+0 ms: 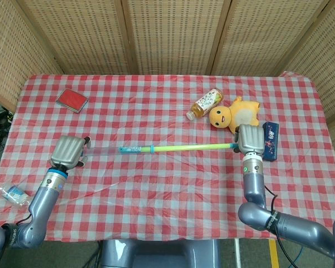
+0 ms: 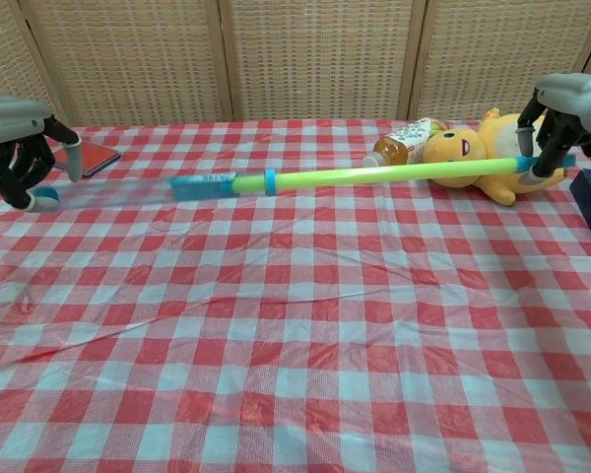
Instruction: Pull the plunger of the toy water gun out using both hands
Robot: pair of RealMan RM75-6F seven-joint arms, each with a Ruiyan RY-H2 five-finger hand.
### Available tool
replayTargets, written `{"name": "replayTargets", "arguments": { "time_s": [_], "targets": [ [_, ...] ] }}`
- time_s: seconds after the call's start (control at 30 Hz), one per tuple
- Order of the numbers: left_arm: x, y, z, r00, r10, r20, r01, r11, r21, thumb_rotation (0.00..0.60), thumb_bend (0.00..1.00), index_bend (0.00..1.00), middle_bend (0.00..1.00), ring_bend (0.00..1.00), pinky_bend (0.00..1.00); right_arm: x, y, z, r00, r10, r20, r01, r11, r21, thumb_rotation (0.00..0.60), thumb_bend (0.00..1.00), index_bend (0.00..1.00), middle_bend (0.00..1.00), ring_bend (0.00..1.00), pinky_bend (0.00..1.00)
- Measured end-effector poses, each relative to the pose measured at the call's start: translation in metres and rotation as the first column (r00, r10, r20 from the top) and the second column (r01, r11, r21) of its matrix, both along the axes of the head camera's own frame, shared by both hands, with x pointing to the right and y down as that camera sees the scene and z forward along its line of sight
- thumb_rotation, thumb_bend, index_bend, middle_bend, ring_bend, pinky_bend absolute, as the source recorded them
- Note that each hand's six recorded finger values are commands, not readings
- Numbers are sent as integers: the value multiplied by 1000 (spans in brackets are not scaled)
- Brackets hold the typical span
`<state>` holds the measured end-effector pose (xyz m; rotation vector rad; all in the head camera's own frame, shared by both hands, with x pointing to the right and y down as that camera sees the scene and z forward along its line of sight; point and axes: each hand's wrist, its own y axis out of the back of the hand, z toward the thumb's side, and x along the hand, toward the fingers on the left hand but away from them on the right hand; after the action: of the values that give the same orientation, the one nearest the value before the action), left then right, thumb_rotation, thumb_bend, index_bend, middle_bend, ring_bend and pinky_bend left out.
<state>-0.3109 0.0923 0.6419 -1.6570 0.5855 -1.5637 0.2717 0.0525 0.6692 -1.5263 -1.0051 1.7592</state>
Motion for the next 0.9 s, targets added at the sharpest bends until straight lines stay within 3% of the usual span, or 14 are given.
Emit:
{"name": "replayTargets", "arguments": {
  "time_s": [0.1,0.17,0.33,0.47,0.57,0.8,0.9],
  "targets": [
    [0,2,0,1000,4,3,-4,1000,-9,600,197,205,272,267,298,3,0,1,1000,-4,-15,4,1000,-1,600,303,378,506,541,363],
    [-1,3,0,1000,1,-1,-1,1000,-14,600,185,161,188,186,239,5,1,1,1000,-2,-25,2,1000,1,600,296,289,385,415,287],
    [-4,5,-2,1000,-15,-17,14,1000,-13,600,183,114,85,90,161,8,2,1,1000,7,-29,-7,1000,4,600,282,198,196,215,203],
    [-6,7,-5,997,-43,-57,43,999,-4,600,183,76,11,6,35,11,5,-2,1000,8,-24,-8,1000,18,600,237,61,9,9,15],
    [-8,12,-9,994,-53,-94,54,998,15,600,183,63,0,0,0,16,8,-4,1000,10,-23,-9,1000,27,600,199,0,0,0,0],
    [-19,26,-19,985,-55,-161,66,995,69,600,183,61,0,0,0,24,15,-11,999,-8,-53,11,998,55,600,24,0,0,0,0],
    [-26,32,-22,983,-57,-176,72,994,80,600,183,61,0,0,0,27,19,-12,996,-26,-80,30,998,51,600,1,0,0,0,0]
  ]
}}
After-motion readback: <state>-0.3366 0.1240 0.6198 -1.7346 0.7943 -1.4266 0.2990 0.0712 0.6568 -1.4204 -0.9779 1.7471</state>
